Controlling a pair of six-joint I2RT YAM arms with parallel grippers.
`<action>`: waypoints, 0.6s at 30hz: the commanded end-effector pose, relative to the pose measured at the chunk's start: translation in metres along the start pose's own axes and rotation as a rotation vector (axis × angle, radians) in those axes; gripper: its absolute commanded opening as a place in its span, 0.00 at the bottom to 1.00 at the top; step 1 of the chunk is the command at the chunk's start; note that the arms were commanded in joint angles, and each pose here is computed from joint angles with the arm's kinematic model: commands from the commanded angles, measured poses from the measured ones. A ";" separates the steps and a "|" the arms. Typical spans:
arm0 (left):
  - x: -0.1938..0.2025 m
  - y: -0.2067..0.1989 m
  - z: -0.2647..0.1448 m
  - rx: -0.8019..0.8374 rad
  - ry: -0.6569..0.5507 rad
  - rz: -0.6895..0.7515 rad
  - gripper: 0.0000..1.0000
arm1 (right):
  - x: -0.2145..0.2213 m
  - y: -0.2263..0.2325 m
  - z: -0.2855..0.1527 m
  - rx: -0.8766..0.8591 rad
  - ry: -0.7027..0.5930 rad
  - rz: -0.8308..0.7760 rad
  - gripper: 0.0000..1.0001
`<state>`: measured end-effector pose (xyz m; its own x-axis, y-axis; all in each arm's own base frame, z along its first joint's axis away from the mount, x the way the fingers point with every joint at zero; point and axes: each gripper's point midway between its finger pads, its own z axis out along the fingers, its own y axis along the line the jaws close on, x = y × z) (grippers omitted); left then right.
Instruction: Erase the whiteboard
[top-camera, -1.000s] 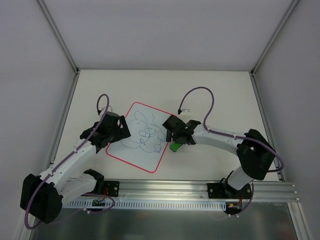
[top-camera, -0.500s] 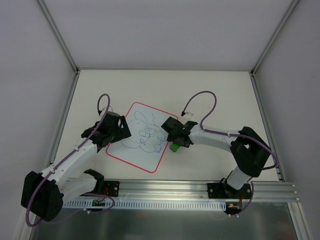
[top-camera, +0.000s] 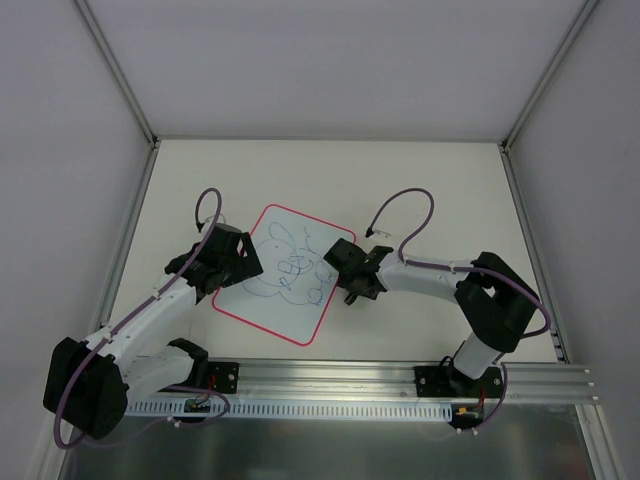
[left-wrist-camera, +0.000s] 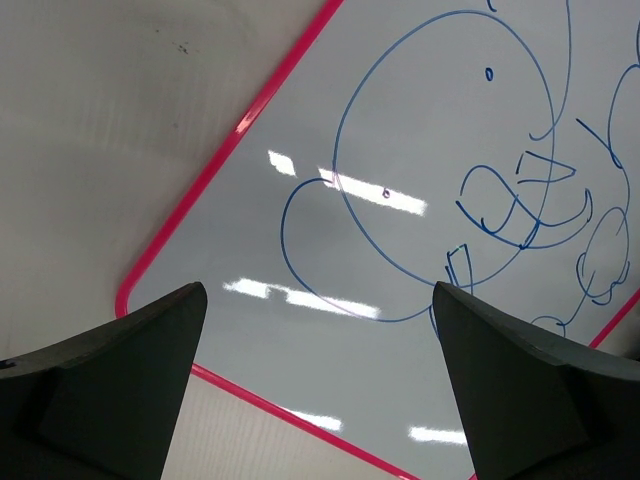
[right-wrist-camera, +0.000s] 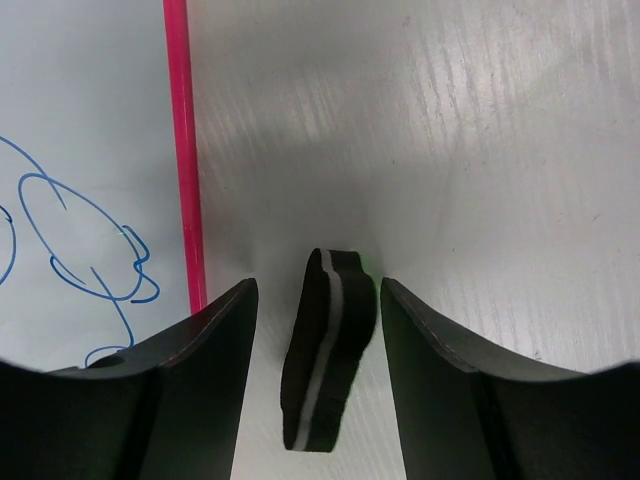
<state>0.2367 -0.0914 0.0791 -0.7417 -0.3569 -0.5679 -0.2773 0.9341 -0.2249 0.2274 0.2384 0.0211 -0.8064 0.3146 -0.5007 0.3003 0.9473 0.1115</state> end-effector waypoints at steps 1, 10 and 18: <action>0.001 0.000 0.004 -0.005 0.004 -0.019 0.98 | -0.009 -0.001 -0.002 0.003 -0.047 0.025 0.56; 0.003 -0.003 0.005 0.005 0.017 -0.017 0.98 | -0.021 0.000 -0.016 -0.030 -0.048 -0.078 0.57; 0.005 -0.005 0.005 0.019 0.027 -0.013 0.98 | -0.016 0.036 -0.018 -0.089 0.003 -0.186 0.57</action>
<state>0.2354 -0.0942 0.0721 -0.7602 -0.3537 -0.5450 -0.2771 0.9352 -0.2204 0.2387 0.2536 0.0413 -0.8366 0.1856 -0.5154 0.1586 0.9826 0.0966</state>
